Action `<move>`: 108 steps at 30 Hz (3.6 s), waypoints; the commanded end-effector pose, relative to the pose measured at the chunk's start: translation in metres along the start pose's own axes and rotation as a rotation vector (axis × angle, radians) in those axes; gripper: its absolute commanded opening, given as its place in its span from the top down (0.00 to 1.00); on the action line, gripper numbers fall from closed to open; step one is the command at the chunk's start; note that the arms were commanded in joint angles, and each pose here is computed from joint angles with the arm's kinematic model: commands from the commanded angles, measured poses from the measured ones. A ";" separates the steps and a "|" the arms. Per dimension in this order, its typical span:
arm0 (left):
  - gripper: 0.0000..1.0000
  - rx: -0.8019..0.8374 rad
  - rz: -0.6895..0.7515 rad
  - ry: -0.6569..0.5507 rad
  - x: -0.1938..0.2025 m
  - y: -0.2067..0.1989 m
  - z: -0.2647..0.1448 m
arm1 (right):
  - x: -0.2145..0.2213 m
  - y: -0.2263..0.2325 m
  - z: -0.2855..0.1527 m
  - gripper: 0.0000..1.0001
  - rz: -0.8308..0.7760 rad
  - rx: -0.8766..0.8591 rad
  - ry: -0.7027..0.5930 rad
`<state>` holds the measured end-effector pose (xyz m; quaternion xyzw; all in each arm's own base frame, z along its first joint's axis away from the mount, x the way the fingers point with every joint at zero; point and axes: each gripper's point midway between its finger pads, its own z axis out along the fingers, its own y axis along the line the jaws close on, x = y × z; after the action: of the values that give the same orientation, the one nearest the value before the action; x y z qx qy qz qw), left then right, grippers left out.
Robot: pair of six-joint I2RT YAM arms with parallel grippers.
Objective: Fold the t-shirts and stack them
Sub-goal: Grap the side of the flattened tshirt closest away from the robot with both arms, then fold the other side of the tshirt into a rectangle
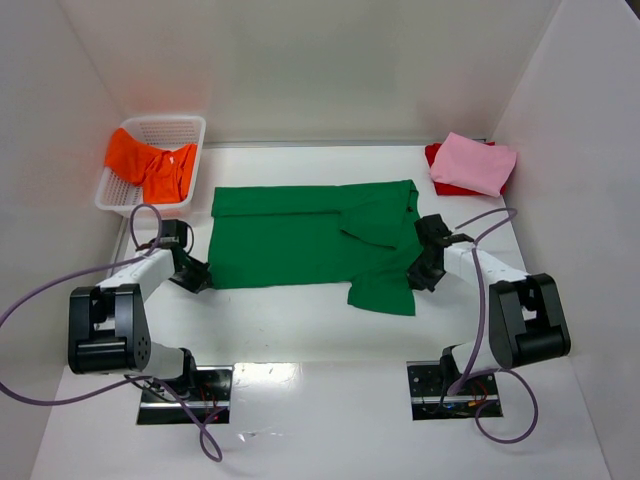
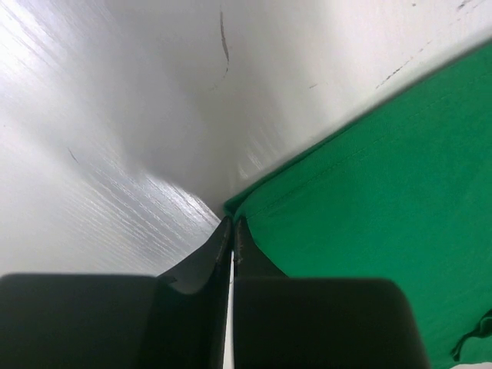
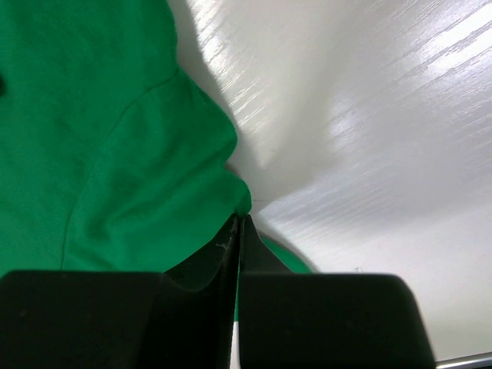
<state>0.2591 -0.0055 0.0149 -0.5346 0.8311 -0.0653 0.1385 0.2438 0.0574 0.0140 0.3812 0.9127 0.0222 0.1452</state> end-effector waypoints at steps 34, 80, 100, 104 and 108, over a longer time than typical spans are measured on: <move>1.00 0.408 0.257 -0.249 -0.108 -0.184 -0.054 | -0.170 0.120 -0.065 1.00 0.070 -0.285 -0.354; 0.01 0.505 0.277 -0.281 -0.147 -0.261 -0.019 | -0.249 0.226 -0.015 0.38 -0.098 -0.407 -0.395; 0.01 0.818 1.531 -0.149 0.014 -0.327 -0.045 | -0.121 0.191 -0.032 0.33 -0.219 -0.489 -0.160; 0.01 0.756 1.669 -0.143 0.012 -0.308 -0.030 | -0.103 0.190 -0.026 0.33 -0.219 -0.482 -0.119; 0.01 0.584 1.792 -0.189 -0.009 -0.287 -0.006 | -0.097 0.186 -0.019 0.33 -0.196 -0.479 -0.104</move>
<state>0.5127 -0.1547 0.1204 0.2905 0.8700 -0.1768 0.3571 0.4270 0.1204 0.0689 0.2373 0.9182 0.1851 0.2576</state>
